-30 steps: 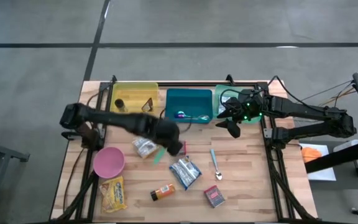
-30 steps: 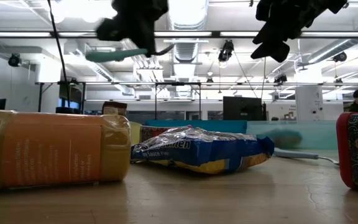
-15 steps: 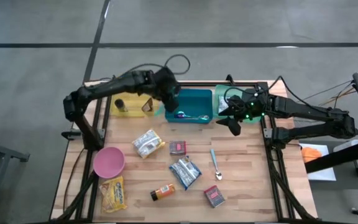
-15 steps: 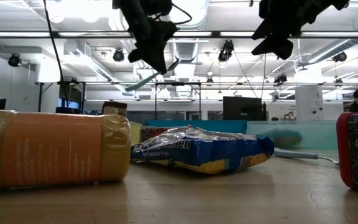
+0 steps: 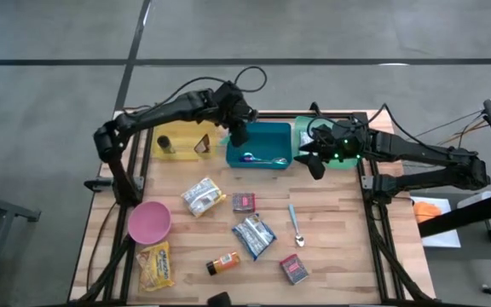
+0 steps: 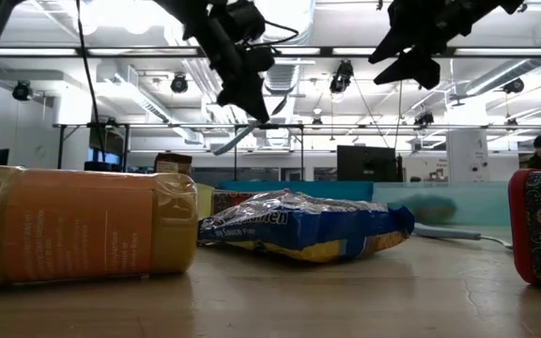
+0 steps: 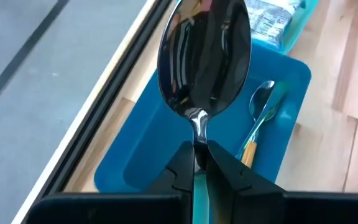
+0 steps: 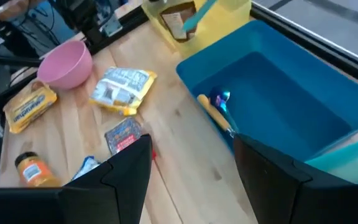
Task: Pick & Place Food Item
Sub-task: Put the light green spoon into the blue bin
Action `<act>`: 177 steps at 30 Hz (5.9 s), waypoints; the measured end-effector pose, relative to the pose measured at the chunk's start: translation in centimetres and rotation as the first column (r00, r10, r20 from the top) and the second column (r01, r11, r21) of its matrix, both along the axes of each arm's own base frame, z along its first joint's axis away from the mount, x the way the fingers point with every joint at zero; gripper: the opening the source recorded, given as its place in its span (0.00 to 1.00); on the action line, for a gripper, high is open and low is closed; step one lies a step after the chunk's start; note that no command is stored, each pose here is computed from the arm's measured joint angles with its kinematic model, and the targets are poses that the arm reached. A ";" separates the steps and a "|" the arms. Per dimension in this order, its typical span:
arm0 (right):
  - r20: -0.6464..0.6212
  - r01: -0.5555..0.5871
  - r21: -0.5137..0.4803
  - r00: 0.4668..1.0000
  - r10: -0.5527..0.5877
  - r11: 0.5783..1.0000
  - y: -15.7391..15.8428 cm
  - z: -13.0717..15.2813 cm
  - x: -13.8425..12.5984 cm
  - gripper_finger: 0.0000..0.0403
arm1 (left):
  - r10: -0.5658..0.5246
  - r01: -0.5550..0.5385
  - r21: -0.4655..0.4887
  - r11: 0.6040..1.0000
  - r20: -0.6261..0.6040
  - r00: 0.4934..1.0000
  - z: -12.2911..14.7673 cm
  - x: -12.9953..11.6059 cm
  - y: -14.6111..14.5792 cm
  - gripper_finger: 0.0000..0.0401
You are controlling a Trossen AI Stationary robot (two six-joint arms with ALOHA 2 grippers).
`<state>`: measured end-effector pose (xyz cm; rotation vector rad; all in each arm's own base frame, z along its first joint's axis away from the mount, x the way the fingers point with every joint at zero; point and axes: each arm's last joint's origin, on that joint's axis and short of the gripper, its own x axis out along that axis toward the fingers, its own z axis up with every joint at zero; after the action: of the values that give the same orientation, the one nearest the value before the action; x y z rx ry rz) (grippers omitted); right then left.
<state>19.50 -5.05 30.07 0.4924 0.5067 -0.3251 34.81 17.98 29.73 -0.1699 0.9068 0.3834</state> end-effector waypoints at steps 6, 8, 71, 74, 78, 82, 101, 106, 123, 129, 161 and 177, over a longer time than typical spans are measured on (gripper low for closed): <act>0.026 0.024 -0.001 0.999 -0.024 1.000 -0.1 0.2 0.1 0.55 | -0.050 0.050 -0.001 0.999 -0.044 0.998 -1.8 0.8 0.4 0.05; 0.027 0.033 0.004 0.999 -0.033 0.999 -0.1 0.2 0.1 0.55 | -0.055 0.054 -0.011 0.998 -0.062 0.997 -2.5 1.1 0.5 0.05; 0.049 0.054 0.044 0.997 -0.056 0.998 -0.1 0.3 0.2 0.55 | -0.300 0.206 -0.286 0.936 -0.340 0.891 -11.9 0.9 -2.6 0.05; 0.049 0.054 0.044 0.997 -0.056 0.998 -0.1 0.3 0.2 0.55 | -0.308 0.194 -0.314 0.929 -0.370 0.876 -12.6 0.5 -3.1 0.05; 0.049 0.052 0.042 0.997 -0.054 0.998 -0.1 0.3 0.2 0.55 | -0.310 0.189 -0.318 0.929 -0.387 0.868 -12.7 0.3 -3.3 0.05; 0.049 0.051 0.041 0.997 -0.053 0.998 -0.1 0.3 0.2 0.55 | -0.312 0.192 -0.317 0.929 -0.386 0.868 -12.7 0.4 -3.4 0.09; 0.043 0.036 0.014 0.998 -0.037 0.999 -0.1 0.3 0.2 0.55 | -0.369 0.264 -0.300 0.917 -0.378 0.849 -12.7 0.6 -3.5 0.09; 0.043 0.036 0.014 0.998 -0.037 0.999 -0.1 0.3 0.2 0.55 | -0.385 0.283 -0.297 0.912 -0.378 0.842 -12.7 0.6 -3.6 0.09; 0.043 0.039 0.020 0.998 -0.040 0.999 -0.1 0.3 0.2 0.55 | -0.539 0.448 -0.303 0.841 -0.400 0.741 -12.7 0.4 -4.5 0.09; 0.044 0.042 0.025 0.998 -0.043 0.999 -0.1 0.3 0.2 0.55 | -0.621 0.552 -0.285 0.783 -0.403 0.672 -12.7 0.7 -5.4 0.09; 0.042 0.040 0.023 0.998 -0.041 0.999 -0.1 0.3 0.2 0.55 | -0.747 0.761 -0.233 0.606 -0.496 0.443 -12.7 1.4 -8.7 0.09; 0.044 0.040 0.026 0.998 -0.041 0.999 -0.1 0.3 0.2 0.55 | -0.743 0.760 -0.230 0.608 -0.501 0.443 -12.7 1.5 -8.8 0.11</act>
<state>19.68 -5.15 30.36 0.5340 0.4582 -0.3462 36.29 9.16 17.02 0.4200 1.4578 -0.4512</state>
